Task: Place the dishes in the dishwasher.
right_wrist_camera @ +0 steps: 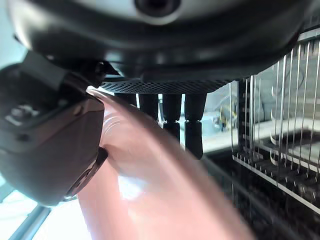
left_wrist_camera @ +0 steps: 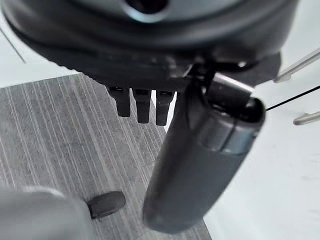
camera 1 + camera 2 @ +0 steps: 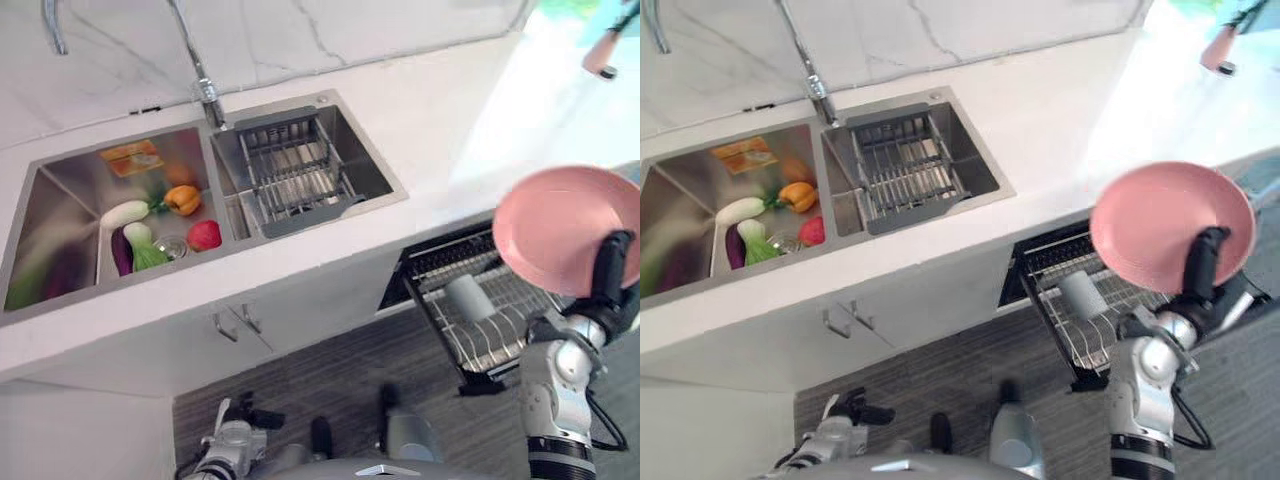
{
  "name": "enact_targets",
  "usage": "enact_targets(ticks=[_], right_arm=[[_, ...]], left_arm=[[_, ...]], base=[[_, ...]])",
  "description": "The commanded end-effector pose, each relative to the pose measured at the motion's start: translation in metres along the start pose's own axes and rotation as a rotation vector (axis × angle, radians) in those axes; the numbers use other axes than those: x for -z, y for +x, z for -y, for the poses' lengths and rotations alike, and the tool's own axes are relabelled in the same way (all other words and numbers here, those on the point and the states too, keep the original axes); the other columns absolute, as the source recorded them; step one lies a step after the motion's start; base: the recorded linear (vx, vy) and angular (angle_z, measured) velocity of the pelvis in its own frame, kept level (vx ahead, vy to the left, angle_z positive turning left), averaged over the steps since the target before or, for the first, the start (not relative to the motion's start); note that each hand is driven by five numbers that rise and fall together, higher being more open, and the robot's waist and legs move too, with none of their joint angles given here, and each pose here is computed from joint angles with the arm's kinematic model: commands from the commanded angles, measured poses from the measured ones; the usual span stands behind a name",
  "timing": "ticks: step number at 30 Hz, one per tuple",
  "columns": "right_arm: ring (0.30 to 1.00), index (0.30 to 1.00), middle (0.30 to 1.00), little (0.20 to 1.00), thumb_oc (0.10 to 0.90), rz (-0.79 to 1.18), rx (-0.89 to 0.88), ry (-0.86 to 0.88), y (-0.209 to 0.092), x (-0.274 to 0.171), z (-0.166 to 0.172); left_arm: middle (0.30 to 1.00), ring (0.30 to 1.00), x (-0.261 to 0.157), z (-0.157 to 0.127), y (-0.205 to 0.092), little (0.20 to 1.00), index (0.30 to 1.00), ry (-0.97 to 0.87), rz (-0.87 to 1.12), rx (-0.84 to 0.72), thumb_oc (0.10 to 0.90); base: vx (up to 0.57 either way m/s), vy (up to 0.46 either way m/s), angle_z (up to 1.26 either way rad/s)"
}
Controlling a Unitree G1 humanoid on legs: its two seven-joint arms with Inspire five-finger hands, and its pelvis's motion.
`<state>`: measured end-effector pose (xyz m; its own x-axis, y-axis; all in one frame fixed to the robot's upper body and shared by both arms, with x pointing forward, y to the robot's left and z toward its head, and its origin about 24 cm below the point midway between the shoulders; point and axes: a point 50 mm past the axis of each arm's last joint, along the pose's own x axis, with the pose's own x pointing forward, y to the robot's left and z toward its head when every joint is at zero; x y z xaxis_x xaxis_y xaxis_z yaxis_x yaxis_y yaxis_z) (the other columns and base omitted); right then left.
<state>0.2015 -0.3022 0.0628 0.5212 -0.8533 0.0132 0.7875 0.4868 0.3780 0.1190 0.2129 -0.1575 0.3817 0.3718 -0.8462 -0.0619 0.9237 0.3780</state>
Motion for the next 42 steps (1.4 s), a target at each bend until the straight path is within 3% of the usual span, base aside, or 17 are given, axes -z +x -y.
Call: enact_targets(ticks=[1,15,25,28,32,41,42], right_arm=[[0.300,0.300,0.300,0.300,0.400,0.378,-0.141,0.141,0.016,-0.075,-0.033],[0.300,0.300,0.300,0.300,0.400,0.348,-0.196,-0.083,0.045,-0.077,-0.041],[0.300,0.300,0.300,0.300,0.400,0.409,-0.184,-0.396,0.092,-0.103,-0.057],[0.300,0.300,0.300,0.300,0.400,0.435,-0.169,-0.589,0.117,-0.122,-0.072],[0.300,0.300,0.300,0.300,0.400,0.469,-0.163,-0.709,0.131,-0.141,-0.087],[0.300,0.300,0.300,0.300,0.400,0.474,-0.279,-0.940,0.144,-0.181,-0.141],[0.545,0.545,0.545,0.545,0.563,0.477,-0.293,-0.956,0.143,-0.186,-0.146]], left_arm=[[0.900,0.900,0.043,-0.038,-0.001,0.900,0.900,0.118,-0.092,-0.088,0.800],[0.900,0.900,0.047,-0.030,-0.003,0.900,0.900,0.048,-0.114,-0.056,0.800],[0.900,0.900,0.038,-0.030,-0.002,0.900,0.900,0.042,-0.077,-0.047,0.800],[0.900,0.900,0.044,-0.027,-0.004,0.900,0.900,0.046,-0.080,-0.030,0.800],[0.900,0.900,0.044,-0.025,-0.005,0.900,0.900,0.045,-0.071,-0.023,0.800],[0.900,0.900,0.037,-0.022,-0.004,0.900,0.900,-0.008,-0.048,0.003,0.800],[0.900,0.900,0.037,-0.021,-0.004,0.900,0.900,-0.010,-0.051,0.005,0.800]], base=[[-0.06,0.037,-0.24],[-0.07,-0.059,-0.23],[-0.10,-0.061,0.05],[-0.08,-0.029,0.05],[-0.05,-0.011,-0.18],[-0.04,-0.014,-0.14],[0.00,0.000,0.00]])
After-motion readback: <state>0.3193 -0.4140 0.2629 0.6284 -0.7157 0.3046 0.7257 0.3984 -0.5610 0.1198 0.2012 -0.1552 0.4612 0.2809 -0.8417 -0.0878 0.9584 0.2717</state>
